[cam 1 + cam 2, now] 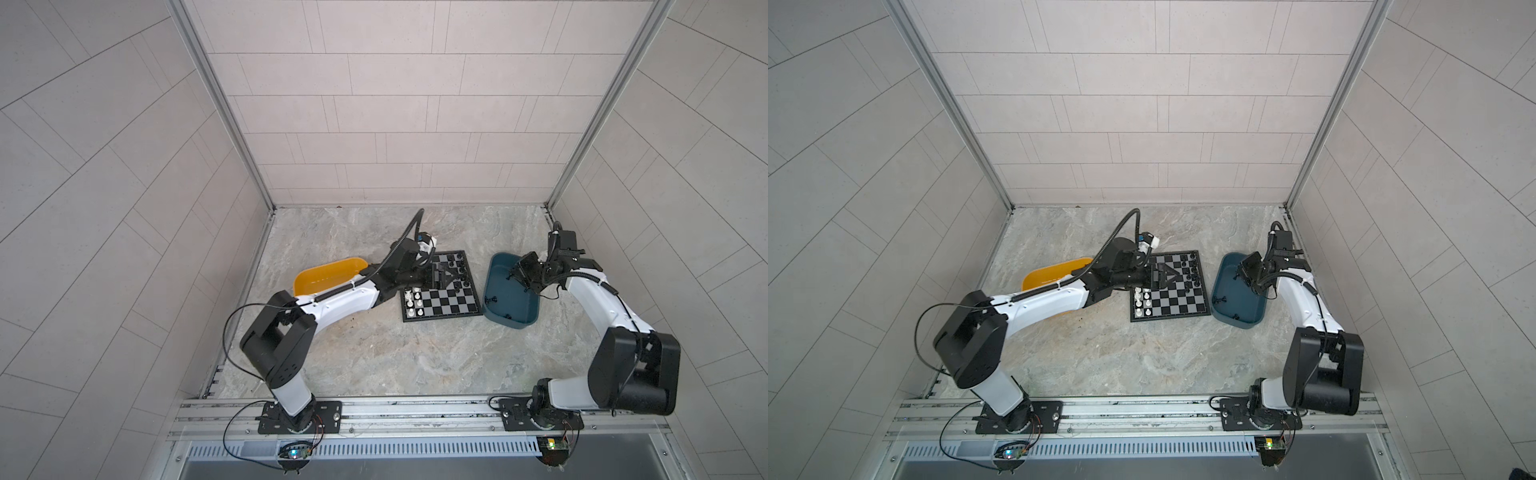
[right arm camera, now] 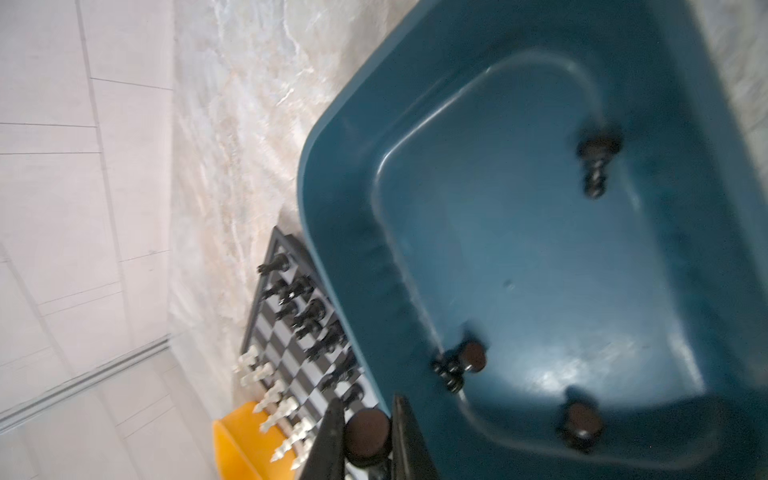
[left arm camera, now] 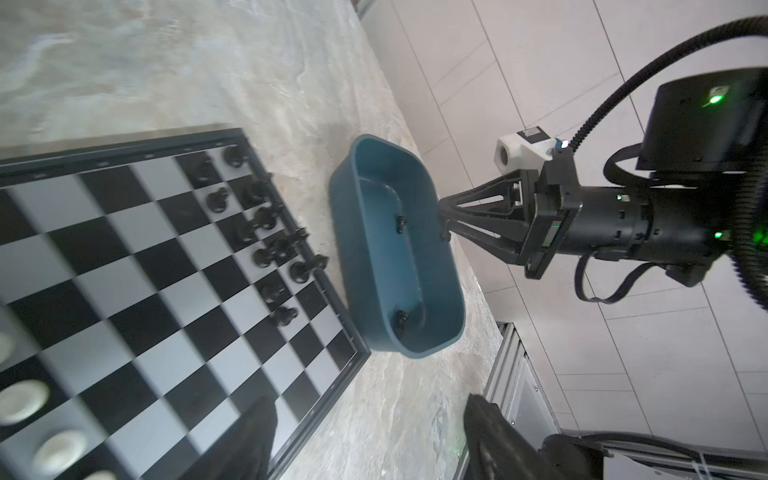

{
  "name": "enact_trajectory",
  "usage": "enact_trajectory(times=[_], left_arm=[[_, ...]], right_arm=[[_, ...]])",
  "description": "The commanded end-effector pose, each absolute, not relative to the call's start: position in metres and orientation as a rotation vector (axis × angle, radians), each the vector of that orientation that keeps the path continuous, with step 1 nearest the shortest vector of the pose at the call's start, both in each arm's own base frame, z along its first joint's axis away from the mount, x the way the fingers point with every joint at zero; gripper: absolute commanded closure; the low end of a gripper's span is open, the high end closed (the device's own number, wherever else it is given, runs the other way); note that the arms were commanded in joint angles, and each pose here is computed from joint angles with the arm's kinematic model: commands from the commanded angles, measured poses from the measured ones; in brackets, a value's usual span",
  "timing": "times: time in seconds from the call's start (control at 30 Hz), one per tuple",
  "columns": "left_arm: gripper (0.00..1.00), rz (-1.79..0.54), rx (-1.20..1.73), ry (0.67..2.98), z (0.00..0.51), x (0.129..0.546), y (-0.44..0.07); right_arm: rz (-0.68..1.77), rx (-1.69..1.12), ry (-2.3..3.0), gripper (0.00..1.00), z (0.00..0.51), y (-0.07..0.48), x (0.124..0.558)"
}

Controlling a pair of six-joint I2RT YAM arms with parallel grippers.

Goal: Set up the chess pieces on the board

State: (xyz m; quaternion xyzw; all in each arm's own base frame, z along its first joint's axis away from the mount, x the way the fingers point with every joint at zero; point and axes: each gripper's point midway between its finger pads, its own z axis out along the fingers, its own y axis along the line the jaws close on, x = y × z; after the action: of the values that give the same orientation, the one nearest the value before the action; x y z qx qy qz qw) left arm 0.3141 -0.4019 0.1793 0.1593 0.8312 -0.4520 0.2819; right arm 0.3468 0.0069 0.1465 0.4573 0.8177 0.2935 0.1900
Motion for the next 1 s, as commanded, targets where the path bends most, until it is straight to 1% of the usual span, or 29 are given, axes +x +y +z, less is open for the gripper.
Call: enact_trajectory(times=[0.0,0.13,0.33,0.5,0.7,0.8,0.97], left_arm=[[0.25,-1.221,0.481,1.978,0.217,0.326,-0.440],[0.30,-1.293,0.494,1.888,0.214,0.323,-0.473],[0.34,-1.340,0.506,1.838,0.215,0.320,-0.502],[0.39,-1.333,0.453,1.847,0.209,0.328,-0.504],[0.48,-1.332,0.407,1.861,0.204,0.334,-0.504],[0.50,-1.349,0.392,1.859,0.204,0.333,-0.504],[0.55,-1.359,0.360,1.850,0.204,0.335,-0.502]], right_arm=[[1.071,1.379,2.142,1.00,0.174,0.030,0.346],[1.205,1.412,2.035,1.00,0.187,0.048,0.337],[1.286,1.429,1.998,1.00,0.192,0.061,0.330],[1.341,1.425,1.981,1.00,0.196,0.069,0.330],[1.381,1.428,1.970,1.00,0.199,0.073,0.330],[1.391,1.434,1.955,1.00,0.198,0.073,0.332],[1.420,1.429,1.932,1.00,0.201,0.074,0.334]])
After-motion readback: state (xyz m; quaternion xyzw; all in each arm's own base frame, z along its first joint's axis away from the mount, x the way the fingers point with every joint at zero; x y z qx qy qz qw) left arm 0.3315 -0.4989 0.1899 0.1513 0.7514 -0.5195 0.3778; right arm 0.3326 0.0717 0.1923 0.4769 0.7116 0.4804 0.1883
